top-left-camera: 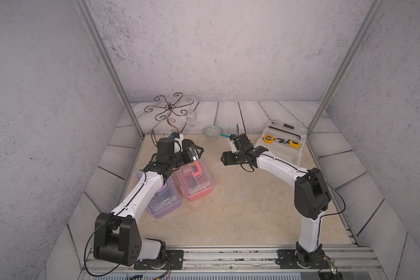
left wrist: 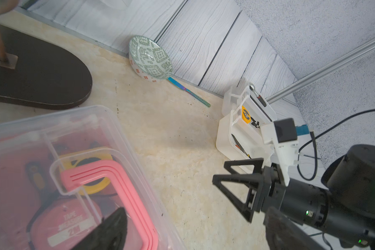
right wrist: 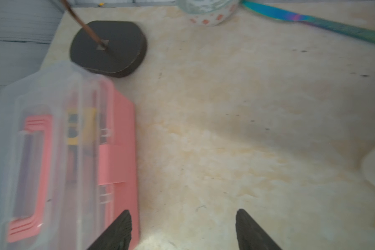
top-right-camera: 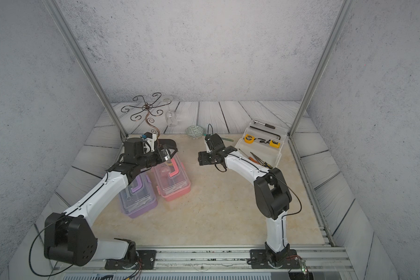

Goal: Close toolboxes
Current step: Move the toolbox to the center of the board.

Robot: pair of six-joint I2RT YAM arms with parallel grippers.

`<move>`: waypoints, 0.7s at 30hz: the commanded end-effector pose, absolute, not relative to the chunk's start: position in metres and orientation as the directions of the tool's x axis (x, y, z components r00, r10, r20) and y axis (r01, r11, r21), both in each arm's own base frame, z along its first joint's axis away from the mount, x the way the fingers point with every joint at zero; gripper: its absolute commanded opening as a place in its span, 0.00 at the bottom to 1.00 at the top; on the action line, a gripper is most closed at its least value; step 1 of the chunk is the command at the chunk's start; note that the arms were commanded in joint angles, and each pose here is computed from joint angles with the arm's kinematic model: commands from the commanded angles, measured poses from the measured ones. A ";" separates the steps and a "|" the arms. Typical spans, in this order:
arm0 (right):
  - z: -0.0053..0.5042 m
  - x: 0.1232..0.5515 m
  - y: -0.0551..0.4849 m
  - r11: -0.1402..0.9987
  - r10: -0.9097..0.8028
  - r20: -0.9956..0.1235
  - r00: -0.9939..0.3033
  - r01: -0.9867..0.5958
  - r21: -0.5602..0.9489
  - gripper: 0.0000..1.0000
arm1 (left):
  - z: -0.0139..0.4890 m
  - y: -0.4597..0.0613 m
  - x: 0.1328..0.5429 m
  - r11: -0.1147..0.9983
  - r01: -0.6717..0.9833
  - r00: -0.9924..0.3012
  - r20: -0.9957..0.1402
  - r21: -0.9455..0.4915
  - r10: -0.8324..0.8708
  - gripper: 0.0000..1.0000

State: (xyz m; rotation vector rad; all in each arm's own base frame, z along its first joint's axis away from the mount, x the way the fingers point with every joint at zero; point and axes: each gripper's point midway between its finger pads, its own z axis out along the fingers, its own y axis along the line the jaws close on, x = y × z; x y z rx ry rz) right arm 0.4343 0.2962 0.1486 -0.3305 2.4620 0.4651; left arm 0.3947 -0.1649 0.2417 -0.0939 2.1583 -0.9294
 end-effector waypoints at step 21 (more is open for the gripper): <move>0.078 0.533 0.170 0.984 -0.176 -0.475 -0.862 -0.153 -0.087 0.76 | 0.221 -0.183 0.396 0.716 0.230 -0.732 -0.602 -0.660 -0.319 1.00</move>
